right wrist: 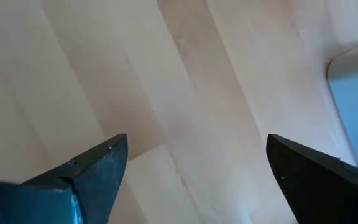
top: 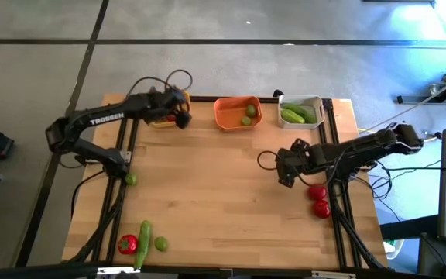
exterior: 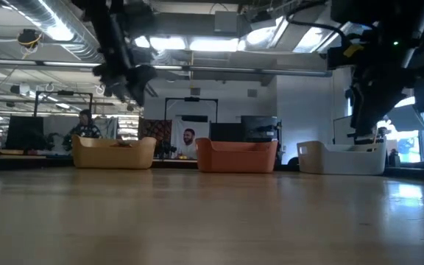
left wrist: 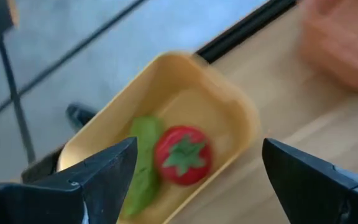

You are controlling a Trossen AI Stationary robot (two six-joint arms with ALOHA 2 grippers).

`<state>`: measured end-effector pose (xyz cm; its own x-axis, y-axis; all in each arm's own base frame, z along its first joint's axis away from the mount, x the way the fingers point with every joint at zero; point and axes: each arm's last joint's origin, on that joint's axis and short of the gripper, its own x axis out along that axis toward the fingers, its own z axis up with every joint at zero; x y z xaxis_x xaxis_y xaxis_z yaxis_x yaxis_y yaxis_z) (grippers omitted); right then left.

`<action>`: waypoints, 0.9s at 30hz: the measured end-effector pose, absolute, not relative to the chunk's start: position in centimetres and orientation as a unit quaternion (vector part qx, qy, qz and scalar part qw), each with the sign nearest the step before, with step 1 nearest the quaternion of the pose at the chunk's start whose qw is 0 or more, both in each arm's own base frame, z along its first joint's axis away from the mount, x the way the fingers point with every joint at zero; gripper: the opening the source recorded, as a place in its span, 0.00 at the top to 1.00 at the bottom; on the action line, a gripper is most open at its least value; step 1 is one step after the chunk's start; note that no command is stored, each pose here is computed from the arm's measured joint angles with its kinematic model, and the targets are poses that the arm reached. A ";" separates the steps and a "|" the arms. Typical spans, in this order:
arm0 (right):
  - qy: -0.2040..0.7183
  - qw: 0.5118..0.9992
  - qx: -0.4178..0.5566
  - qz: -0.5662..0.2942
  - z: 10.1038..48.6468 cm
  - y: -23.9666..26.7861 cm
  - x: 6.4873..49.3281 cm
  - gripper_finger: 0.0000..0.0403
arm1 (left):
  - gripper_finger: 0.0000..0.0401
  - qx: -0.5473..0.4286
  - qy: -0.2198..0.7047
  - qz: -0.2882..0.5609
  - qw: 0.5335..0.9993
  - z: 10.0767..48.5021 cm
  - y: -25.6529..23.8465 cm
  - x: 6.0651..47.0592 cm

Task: Sort produce into baskets
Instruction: Put the cucumber into the white bin

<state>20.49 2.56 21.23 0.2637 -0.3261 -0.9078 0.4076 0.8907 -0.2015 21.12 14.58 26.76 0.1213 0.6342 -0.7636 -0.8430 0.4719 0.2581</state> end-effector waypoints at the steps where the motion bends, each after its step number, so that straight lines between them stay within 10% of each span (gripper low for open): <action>1: 0.563 0.793 0.034 -0.231 21.2 2.3 20.5 0.08 | 0.15 -0.130 0.443 0.501 0.732 26.7 15.0 20.7; 27: 0.574 0.787 0.012 -0.227 21.2 1.1 20.6 0.08 | 0.15 -0.176 0.601 0.487 0.609 18.3 19.4 18.4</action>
